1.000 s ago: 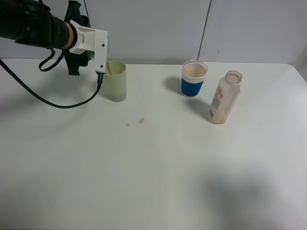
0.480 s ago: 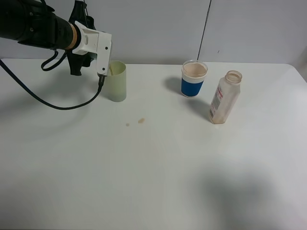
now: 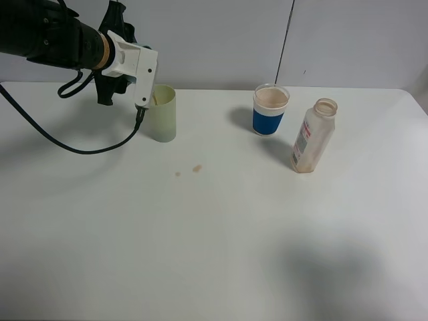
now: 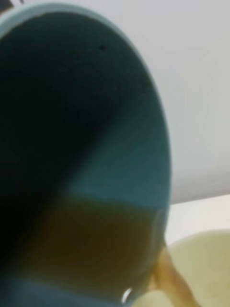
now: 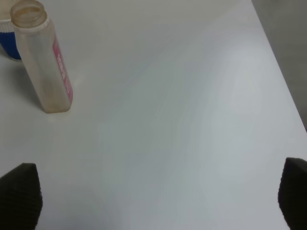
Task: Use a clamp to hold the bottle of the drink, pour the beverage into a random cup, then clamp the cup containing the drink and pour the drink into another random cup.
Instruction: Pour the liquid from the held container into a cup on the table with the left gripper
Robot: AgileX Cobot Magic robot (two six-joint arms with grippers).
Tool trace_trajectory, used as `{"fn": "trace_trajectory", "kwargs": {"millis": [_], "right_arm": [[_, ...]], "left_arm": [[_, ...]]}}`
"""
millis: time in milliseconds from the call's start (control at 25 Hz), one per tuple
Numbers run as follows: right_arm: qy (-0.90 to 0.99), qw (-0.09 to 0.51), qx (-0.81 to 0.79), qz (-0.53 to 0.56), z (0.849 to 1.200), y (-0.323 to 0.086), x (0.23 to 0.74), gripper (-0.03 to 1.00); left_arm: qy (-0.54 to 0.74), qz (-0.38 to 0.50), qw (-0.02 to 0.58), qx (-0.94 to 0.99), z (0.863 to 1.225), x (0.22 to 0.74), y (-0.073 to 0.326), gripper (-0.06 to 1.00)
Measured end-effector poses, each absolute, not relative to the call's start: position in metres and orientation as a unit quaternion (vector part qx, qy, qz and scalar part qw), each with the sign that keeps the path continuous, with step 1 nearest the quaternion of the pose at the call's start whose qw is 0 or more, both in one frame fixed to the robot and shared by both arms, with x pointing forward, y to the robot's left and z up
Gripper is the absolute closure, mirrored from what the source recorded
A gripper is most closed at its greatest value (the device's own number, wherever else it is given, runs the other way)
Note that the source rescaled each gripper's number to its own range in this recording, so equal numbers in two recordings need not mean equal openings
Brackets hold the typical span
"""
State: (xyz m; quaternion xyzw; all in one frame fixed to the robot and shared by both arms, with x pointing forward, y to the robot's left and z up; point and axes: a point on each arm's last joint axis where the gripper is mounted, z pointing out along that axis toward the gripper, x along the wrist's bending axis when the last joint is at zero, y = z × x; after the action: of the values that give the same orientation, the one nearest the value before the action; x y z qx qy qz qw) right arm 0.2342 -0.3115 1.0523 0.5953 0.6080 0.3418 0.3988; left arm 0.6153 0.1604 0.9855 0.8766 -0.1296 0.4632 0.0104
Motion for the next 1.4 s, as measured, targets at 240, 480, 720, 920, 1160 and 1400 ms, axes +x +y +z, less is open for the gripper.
{"fn": "trace_trajectory", "kwargs": {"millis": [240, 480, 720, 920, 1160, 1400], "right_arm": [[0.608, 0.399, 0.595, 0.342, 1.052, -0.311, 0.234, -0.03], [0.608, 0.399, 0.595, 0.342, 1.052, -0.311, 0.234, -0.03], [0.608, 0.399, 0.595, 0.342, 1.052, -0.311, 0.234, -0.03], [0.608, 0.399, 0.595, 0.342, 1.052, -0.311, 0.234, -0.03], [0.608, 0.399, 0.595, 0.342, 1.052, -0.311, 0.234, -0.03], [0.608, 0.399, 0.595, 0.342, 1.052, -0.311, 0.234, -0.03]], "left_arm": [[-0.136, 0.474, 0.008, 0.870, 0.992, 0.619, 0.159, 0.93], [-0.143, 0.491, 0.005, 0.859, 1.003, 0.624, 0.155, 0.93], [-0.147, 0.491, 0.004, 0.858, 1.003, 0.623, 0.153, 0.93], [-0.159, 0.493, -0.004, 0.855, 1.003, 0.623, 0.153, 0.93], [-0.190, 0.496, -0.024, 0.847, 1.003, 0.624, 0.153, 0.93], [-0.211, 0.496, -0.036, 0.842, 1.004, 0.624, 0.153, 0.93]]}}
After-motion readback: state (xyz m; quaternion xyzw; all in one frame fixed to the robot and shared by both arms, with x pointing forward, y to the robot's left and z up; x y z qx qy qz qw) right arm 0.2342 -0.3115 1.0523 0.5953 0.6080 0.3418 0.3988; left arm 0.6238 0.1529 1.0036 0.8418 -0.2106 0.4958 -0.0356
